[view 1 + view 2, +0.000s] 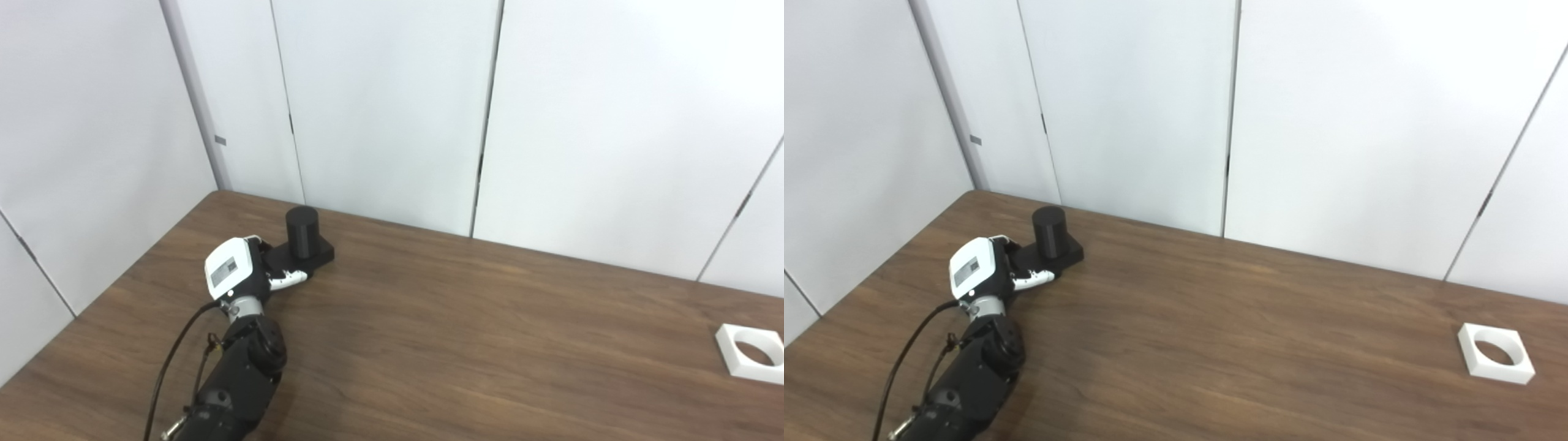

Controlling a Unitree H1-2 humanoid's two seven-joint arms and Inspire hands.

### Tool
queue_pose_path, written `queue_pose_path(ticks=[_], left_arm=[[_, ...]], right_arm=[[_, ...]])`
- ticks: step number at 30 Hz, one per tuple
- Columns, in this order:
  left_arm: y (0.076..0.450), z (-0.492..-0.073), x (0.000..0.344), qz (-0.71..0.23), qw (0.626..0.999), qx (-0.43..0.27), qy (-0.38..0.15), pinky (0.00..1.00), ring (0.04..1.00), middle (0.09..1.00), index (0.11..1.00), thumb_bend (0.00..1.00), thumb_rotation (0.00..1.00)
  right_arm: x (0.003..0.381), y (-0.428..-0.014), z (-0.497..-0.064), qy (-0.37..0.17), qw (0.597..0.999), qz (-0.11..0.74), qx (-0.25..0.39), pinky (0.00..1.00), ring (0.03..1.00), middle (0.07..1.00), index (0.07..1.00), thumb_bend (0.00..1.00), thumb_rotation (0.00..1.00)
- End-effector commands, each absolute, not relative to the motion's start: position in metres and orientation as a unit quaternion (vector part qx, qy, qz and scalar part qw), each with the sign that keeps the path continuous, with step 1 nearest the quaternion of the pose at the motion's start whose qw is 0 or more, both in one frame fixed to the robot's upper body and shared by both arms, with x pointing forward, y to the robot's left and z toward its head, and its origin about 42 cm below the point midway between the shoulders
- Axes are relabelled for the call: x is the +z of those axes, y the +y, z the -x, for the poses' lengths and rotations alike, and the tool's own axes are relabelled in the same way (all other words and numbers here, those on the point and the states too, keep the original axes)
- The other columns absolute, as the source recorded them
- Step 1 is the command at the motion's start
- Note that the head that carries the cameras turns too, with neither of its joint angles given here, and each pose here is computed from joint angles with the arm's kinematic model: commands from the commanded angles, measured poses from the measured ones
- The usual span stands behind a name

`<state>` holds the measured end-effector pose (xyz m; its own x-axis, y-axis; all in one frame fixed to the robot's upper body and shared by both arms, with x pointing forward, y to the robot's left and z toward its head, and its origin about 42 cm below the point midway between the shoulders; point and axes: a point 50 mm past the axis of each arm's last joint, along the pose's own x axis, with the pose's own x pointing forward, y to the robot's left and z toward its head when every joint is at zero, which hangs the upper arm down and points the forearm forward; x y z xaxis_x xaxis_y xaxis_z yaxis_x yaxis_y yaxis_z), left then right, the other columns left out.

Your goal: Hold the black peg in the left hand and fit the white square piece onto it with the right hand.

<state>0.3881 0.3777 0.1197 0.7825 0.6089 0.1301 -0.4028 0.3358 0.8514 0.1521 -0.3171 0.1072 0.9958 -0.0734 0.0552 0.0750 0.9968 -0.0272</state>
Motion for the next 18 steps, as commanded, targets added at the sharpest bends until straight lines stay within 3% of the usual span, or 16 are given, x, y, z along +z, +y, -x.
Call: queue_pose_path(ticks=[1, 11, 18], left_arm=[[0.369, -0.383, 0.129, -0.489, 0.817, 0.295, 0.078, 0.63, 0.743, 0.669, 0.481, 0.52, 0.05], [0.296, -0.313, 0.132, -0.466, 0.870, 0.164, 0.005, 0.64, 0.737, 0.684, 0.483, 0.52, 0.05], [0.253, -0.270, 0.148, -0.424, 0.900, 0.097, -0.014, 0.64, 0.738, 0.700, 0.485, 0.52, 0.05]], right_arm=[[0.109, -0.312, -0.154, -0.031, 0.999, 0.017, -0.027, 1.00, 0.937, 0.887, 0.902, 0.71, 1.00], [0.114, -0.305, -0.154, -0.032, 0.999, 0.033, -0.014, 1.00, 0.983, 0.929, 0.935, 0.71, 1.00], [0.121, -0.297, -0.150, -0.022, 0.999, 0.041, -0.013, 1.00, 1.000, 0.948, 0.950, 0.72, 1.00]])
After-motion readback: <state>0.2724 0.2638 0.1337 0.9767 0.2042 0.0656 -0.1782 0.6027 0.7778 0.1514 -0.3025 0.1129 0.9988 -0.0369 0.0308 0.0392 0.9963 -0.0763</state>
